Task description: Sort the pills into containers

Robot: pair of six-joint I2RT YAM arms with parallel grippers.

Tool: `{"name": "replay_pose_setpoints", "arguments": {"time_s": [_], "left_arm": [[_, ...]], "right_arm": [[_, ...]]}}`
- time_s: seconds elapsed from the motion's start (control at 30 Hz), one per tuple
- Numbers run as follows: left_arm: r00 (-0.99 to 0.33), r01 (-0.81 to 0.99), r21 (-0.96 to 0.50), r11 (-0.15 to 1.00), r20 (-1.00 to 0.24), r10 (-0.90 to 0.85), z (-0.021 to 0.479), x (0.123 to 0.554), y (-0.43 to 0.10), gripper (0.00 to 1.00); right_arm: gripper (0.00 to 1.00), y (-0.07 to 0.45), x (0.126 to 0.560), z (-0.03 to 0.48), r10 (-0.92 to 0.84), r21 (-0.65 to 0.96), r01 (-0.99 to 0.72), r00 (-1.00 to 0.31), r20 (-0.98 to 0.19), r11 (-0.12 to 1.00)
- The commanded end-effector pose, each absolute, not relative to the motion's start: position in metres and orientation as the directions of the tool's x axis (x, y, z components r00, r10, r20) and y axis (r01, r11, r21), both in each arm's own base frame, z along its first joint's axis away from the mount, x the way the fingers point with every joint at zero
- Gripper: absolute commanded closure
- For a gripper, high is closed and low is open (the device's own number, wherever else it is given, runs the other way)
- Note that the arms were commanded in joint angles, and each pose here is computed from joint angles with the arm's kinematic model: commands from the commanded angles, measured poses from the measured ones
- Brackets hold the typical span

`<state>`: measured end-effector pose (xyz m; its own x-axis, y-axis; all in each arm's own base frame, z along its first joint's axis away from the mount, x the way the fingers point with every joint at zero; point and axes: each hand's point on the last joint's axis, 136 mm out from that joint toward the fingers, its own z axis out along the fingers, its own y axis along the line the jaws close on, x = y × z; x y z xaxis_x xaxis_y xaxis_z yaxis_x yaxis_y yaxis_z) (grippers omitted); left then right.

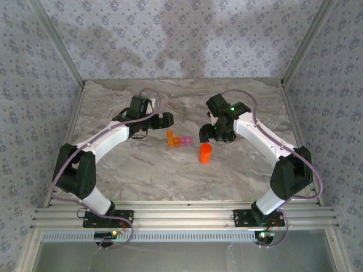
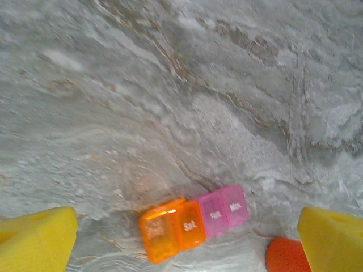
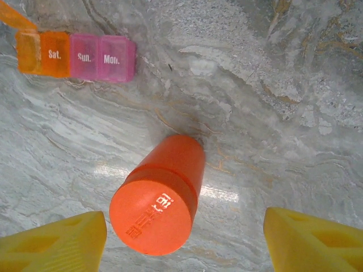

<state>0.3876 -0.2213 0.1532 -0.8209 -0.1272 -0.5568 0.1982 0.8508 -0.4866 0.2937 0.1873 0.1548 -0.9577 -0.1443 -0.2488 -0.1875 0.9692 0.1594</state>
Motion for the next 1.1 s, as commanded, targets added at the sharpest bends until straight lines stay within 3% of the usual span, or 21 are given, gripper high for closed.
{"name": "replay_pose_setpoints", "arguments": {"time_s": [0.0, 0.7, 0.83, 1.07], "left_arm": [[-0.800, 0.223, -0.477, 0.850, -0.588, -0.120, 0.171, 0.391, -0.208, 0.01], [-0.820, 0.239, -0.509, 0.827, -0.562, -0.109, 0.159, 0.378, -0.200, 0.01], [-0.819, 0.240, -0.507, 0.828, -0.564, -0.108, 0.158, 0.379, -0.200, 0.01], [-0.818, 0.232, -0.504, 0.832, -0.564, -0.114, 0.158, 0.379, -0.198, 0.01]], "right_arm": [[0.23, 0.183, 0.286, 0.145, -0.179, 0.081, -0.202, -0.956, -0.233, 0.976], [0.27, 0.203, 0.266, 0.098, -0.213, 0.047, -0.219, -0.971, -0.111, 0.975], [0.29, 0.204, 0.266, 0.093, -0.212, 0.048, -0.218, -0.971, -0.107, 0.975], [0.42, 0.204, 0.263, 0.085, -0.215, 0.053, -0.220, -0.972, -0.096, 0.974]]}}
